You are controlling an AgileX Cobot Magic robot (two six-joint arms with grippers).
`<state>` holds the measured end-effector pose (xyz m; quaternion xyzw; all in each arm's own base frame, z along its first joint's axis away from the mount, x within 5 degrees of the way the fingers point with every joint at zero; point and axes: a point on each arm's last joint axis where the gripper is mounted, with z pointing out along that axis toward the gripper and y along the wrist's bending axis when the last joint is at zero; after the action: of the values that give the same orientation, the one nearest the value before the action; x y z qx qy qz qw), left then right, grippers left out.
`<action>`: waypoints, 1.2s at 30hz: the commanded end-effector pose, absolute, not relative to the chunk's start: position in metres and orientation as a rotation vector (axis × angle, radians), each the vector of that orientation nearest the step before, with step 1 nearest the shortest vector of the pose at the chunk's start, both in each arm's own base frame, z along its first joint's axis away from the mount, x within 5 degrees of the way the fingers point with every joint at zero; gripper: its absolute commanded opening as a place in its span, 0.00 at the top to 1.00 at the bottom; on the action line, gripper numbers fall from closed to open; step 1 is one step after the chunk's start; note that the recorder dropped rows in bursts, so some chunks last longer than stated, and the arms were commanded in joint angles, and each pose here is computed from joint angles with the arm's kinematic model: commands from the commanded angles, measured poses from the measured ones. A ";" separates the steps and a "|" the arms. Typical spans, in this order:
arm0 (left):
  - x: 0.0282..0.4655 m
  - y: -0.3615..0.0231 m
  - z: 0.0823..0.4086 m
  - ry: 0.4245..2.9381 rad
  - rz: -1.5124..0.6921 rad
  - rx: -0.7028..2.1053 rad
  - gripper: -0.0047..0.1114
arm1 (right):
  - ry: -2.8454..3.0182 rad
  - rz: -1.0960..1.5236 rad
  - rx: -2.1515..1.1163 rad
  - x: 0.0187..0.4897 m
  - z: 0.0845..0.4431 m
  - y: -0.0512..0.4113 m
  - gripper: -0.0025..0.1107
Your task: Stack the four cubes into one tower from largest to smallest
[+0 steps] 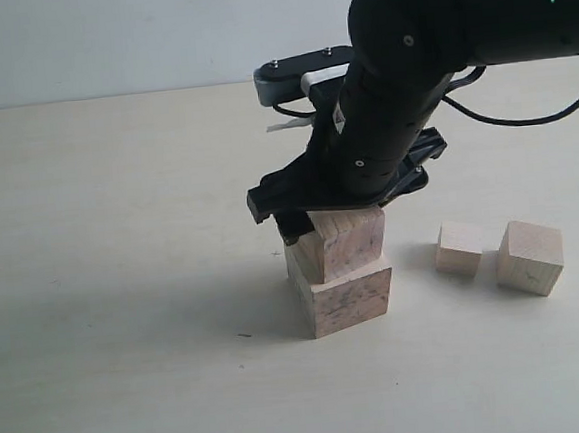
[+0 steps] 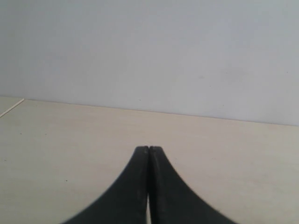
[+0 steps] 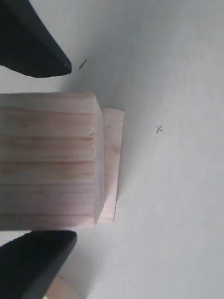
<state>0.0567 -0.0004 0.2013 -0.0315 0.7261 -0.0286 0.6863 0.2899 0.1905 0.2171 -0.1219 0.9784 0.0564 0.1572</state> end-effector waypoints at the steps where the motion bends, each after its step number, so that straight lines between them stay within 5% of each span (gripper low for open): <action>1: 0.056 -0.001 0.200 1.623 -0.075 -0.070 0.96 | 2.733 0.169 -0.374 0.286 0.235 0.187 0.25; 36: 0.056 -0.001 0.200 1.623 -0.073 -0.068 0.96 | 2.809 0.248 -0.358 0.279 0.234 0.190 0.25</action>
<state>0.0567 -0.0004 0.2013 -0.0315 0.7261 -0.0286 0.6863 0.2802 0.1900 0.2311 -0.1219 0.9785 0.0814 0.1452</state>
